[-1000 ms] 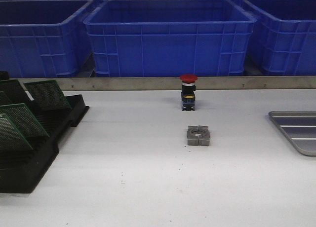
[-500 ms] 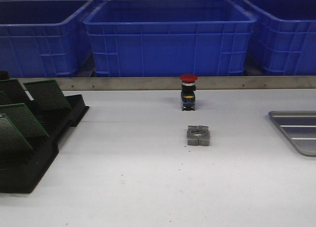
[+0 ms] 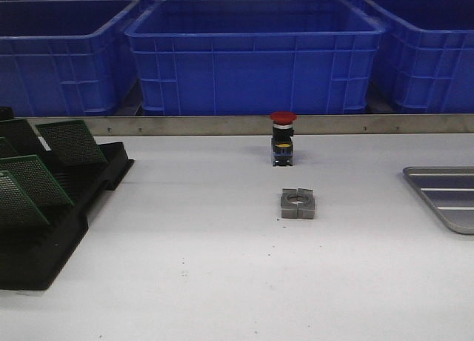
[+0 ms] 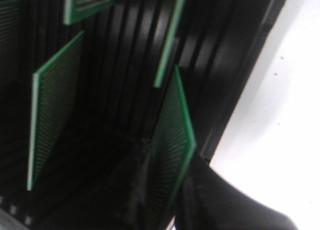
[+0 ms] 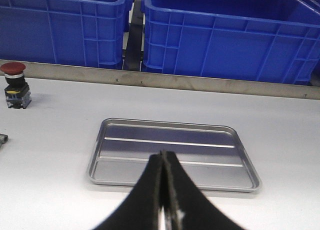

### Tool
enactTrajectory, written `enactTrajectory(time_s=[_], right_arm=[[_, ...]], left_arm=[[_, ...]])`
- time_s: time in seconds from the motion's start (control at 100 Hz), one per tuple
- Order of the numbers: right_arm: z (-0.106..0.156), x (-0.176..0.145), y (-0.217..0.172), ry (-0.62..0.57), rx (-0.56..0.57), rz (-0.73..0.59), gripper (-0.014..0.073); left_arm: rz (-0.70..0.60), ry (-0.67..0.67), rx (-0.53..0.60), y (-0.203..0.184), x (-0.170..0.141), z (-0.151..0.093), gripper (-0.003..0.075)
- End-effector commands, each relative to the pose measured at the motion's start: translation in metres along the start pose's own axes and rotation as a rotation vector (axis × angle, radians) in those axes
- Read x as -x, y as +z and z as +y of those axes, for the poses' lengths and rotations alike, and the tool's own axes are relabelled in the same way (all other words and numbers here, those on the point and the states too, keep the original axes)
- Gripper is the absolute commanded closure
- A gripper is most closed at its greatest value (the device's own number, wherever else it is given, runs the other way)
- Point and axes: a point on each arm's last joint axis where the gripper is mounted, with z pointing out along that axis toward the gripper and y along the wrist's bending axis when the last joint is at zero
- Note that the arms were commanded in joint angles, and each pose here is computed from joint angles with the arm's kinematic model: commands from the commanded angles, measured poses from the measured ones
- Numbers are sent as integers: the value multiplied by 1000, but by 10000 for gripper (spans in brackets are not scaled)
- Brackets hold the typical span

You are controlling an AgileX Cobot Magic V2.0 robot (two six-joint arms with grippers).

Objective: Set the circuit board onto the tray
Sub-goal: 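Grasp a green circuit board in the rack with the left gripper and lift it out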

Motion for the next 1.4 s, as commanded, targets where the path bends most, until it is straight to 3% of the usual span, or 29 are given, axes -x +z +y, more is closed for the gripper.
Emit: enactTrajectory(time_s=[0.0,0.15,0.4,0.57,0.74,0.93,1.16,1.39], right_arm=[[0,7,-2,-8,-2,-87,654],[0,7,-2,-8,-2,-87,654],[0,7,-2,-8,-2,-87,654],[0,7,-2,-8,-2,-87,654],[0,7,-2,-8,-2,-87,654],[0,7,-2,-8,-2,-87,654],[0,7,-2,-8,-2,-87,654],[0,7,-2,-8,-1,-89,654]], left_arm=[[-18,9,71,-10,4,11,737],[-4,41,70,-24,3,11,737],[-3,20,-106,-81,10,5,737],[-174,-51,-217,-107,32,-7,737],[-433,-114,-368,-116,71,-25,737],[-616,-131,-477,-120,110,-42,737],[-735,-174,-663,-110,152,-63,737],[-764,-227,-748,-101,172,-72,737]])
